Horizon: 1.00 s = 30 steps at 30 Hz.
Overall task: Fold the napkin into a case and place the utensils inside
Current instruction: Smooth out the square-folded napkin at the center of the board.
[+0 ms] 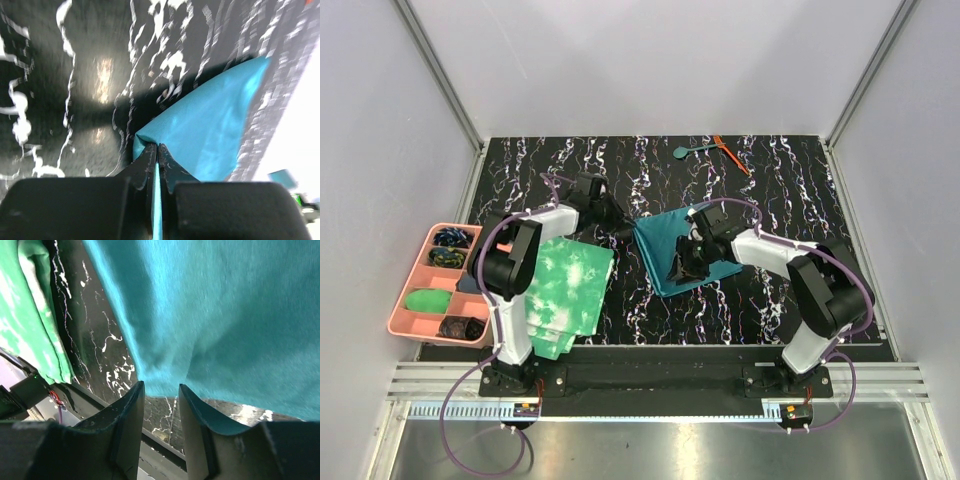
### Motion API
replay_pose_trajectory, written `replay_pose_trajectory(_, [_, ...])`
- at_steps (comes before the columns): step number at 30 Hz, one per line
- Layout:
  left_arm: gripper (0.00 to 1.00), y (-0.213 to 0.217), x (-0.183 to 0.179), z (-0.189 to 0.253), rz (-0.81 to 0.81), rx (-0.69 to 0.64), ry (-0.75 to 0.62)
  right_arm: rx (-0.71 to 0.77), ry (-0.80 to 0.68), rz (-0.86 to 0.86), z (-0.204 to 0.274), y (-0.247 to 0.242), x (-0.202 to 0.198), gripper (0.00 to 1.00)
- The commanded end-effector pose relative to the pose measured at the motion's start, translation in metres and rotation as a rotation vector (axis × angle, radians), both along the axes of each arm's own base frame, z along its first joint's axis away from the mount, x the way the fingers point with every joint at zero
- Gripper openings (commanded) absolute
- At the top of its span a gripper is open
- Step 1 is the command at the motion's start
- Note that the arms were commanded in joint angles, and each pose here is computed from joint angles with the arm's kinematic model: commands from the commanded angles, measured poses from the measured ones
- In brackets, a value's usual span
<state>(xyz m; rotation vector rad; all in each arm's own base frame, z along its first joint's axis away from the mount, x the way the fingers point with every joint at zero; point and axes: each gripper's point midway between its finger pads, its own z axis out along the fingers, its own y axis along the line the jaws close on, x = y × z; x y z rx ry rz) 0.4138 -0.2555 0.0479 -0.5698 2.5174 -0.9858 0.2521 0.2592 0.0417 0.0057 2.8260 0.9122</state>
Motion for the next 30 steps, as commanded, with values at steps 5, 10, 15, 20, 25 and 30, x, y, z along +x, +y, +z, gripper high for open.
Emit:
replay_pose_trajectory(5, [0.03,-0.006,0.022,0.016,0.004,-0.174,-0.059,0.033,-0.073,0.026,0.017,0.021,0.014,0.42])
replay_pose_trajectory(10, [0.18,0.005,0.025,0.007,-0.017,-0.087,-0.062,-0.043,-0.128,-0.023,0.021,0.005,0.024,0.45])
replay_pose_trajectory(15, [0.43,0.018,0.017,0.022,-0.073,0.033,-0.104,-0.102,-0.138,-0.136,0.028,-0.044,0.038,0.50])
replay_pose_trajectory(20, [0.56,0.047,0.017,0.041,-0.090,0.238,-0.155,-0.146,-0.159,-0.219,0.037,-0.096,0.043,0.61])
replay_pose_trajectory(25, [0.52,0.045,0.025,0.045,-0.248,0.382,-0.275,-0.170,-0.172,-0.242,0.040,-0.124,0.047,0.65])
replay_pose_trajectory(30, [0.55,0.016,0.035,0.037,-0.462,0.418,-0.379,-0.168,-0.163,-0.255,0.037,-0.139,0.053,0.65])
